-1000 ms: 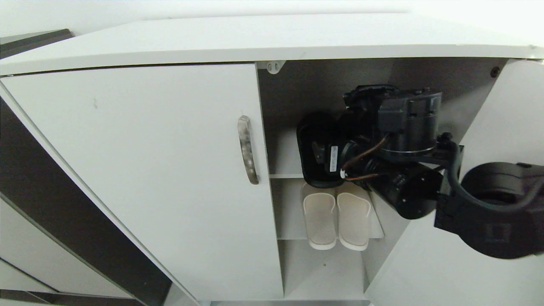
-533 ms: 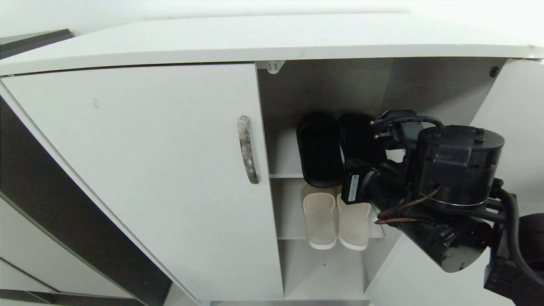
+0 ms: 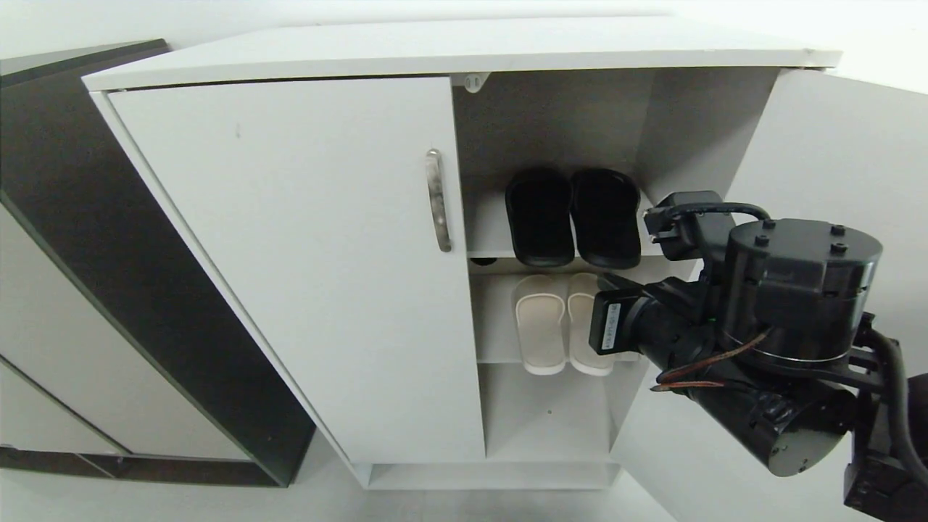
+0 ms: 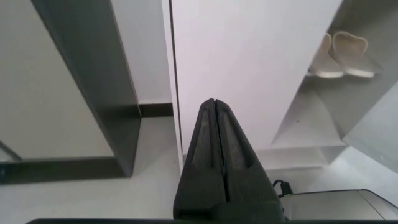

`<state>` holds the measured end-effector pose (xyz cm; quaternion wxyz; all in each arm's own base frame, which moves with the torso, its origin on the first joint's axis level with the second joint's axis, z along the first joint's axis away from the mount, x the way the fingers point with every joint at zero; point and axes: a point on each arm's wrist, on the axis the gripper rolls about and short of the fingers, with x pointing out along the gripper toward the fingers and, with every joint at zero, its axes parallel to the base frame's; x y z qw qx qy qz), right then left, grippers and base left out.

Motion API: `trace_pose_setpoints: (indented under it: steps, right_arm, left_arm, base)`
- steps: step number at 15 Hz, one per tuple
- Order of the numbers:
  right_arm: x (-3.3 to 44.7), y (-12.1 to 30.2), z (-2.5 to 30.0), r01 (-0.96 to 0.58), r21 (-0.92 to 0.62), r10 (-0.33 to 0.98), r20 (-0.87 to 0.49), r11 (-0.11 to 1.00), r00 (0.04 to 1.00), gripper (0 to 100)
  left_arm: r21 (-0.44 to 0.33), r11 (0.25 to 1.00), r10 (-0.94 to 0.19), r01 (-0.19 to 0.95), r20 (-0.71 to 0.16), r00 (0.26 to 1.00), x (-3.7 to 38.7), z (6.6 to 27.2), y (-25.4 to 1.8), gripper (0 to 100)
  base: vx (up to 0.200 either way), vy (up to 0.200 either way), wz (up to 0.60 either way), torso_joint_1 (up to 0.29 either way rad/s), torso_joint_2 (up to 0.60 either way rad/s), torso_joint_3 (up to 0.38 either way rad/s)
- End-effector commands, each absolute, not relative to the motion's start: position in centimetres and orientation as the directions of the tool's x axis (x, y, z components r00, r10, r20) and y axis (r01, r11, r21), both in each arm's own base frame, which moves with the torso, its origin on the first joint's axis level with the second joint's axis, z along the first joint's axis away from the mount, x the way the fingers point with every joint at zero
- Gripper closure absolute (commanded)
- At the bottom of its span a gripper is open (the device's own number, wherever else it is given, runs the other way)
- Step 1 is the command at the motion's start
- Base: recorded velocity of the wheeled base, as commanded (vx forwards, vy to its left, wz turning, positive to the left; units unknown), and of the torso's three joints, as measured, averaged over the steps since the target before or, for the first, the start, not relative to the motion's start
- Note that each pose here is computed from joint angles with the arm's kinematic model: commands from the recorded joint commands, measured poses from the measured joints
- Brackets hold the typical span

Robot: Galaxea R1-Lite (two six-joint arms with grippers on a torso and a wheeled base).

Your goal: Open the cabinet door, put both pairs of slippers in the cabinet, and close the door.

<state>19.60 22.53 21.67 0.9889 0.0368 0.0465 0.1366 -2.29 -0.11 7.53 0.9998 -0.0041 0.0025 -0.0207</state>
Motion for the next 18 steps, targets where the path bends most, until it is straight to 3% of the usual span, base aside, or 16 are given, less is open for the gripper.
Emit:
trace_pose_setpoints:
  steps: [1, 12, 18]
  right_arm:
    - [19.5, 22.4, 21.5, -0.270, 0.082, 0.276, -0.088, 0.960, 0.957, 100]
    - [19.4, 22.2, 20.6, -0.267, 0.070, 0.273, -0.107, 0.961, 0.956, 100]
    - [20.5, 21.4, 20.3, -0.226, 0.084, 0.232, -0.070, 0.971, 0.970, 100]
  left_arm:
    - [-0.009, 0.999, -0.041, 0.041, -0.005, 0.999, -2.3, 7.5, -0.1, 100]
    - [-0.009, 0.999, -0.041, 0.041, -0.005, 0.999, -2.3, 7.5, -0.1, 100]
    - [-0.008, 0.999, -0.041, 0.041, -0.005, 0.999, -2.3, 7.5, -0.1, 100]
  base:
    - [-0.200, 0.000, 0.00, 0.002, 0.00, 0.002]
    - [-0.200, 0.000, 0.00, 0.003, 0.00, 0.001]
    - [0.000, 0.000, 0.00, 0.000, 0.00, 0.000]
